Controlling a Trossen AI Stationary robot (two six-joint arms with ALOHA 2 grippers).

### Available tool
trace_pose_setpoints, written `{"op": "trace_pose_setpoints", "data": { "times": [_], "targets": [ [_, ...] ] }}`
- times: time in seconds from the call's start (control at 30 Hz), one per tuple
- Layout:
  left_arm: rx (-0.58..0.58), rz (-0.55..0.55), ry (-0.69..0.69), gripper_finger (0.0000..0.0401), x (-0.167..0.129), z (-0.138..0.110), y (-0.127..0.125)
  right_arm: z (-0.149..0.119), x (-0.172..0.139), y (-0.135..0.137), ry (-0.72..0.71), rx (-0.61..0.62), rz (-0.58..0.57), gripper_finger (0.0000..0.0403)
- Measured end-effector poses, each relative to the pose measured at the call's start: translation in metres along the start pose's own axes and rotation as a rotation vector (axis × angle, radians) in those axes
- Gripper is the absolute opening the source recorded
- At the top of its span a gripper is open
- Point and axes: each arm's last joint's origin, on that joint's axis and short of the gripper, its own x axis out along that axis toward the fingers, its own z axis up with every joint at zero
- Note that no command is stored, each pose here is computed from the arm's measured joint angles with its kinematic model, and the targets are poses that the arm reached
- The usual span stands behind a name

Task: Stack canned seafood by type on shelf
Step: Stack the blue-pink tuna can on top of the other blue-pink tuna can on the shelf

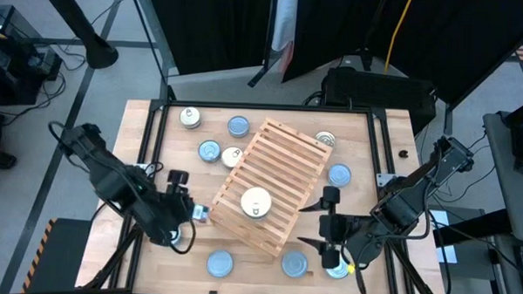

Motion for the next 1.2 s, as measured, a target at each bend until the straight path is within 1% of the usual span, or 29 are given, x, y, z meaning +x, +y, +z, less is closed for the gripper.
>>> {"op": "trace_pose_setpoints", "data": {
  "times": [0.2, 0.3, 0.4, 0.5, 0.63, 0.8, 0.93, 1.07, 1.2],
  "targets": [
    [0.081, -0.072, -0.341, 0.0189, -0.034, 0.037, 0.017, 0.002, 0.0, 0.001, -0.021, -0.048, 0.006, 0.0313],
    [0.115, -0.161, -0.436, 0.0189, -0.041, 0.049, 0.027, 0.002, 0.0, 0.001, -0.021, -0.059, 0.006, 0.0313],
    [0.095, -0.264, -0.487, 0.0189, -0.041, 0.058, 0.042, 0.003, 0.0, 0.0, -0.029, -0.076, -0.009, 0.0313],
    [0.061, -0.368, -0.469, 0.0189, -0.035, 0.062, 0.058, 0.003, 0.0, -0.001, -0.036, -0.07, -0.041, 0.0313],
    [-0.006, -0.441, -0.426, 0.0189, -0.02, 0.067, 0.08, 0.003, 0.0, -0.002, -0.046, -0.02, -0.083, 0.0313],
    [-0.058, -0.504, -0.421, 0.0189, -0.003, 0.076, 0.105, 0.003, 0.001, -0.004, -0.038, -0.023, -0.091, 0.0313],
    [-0.094, -0.572, -0.37, 0.0189, 0.022, 0.085, 0.121, 0.001, 0.001, -0.004, -0.015, -0.039, -0.071, 0.0313],
    [-0.105, -0.633, -0.317, 0.0189, 0.052, 0.093, 0.131, -0.003, 0.001, -0.005, 0.014, -0.068, -0.078, 0.0313],
    [-0.141, -0.714, -0.25, 0.0189, 0.081, 0.098, 0.139, -0.006, 0.001, -0.006, 0.042, -0.064, -0.087, 0.0313]
  ]
}}
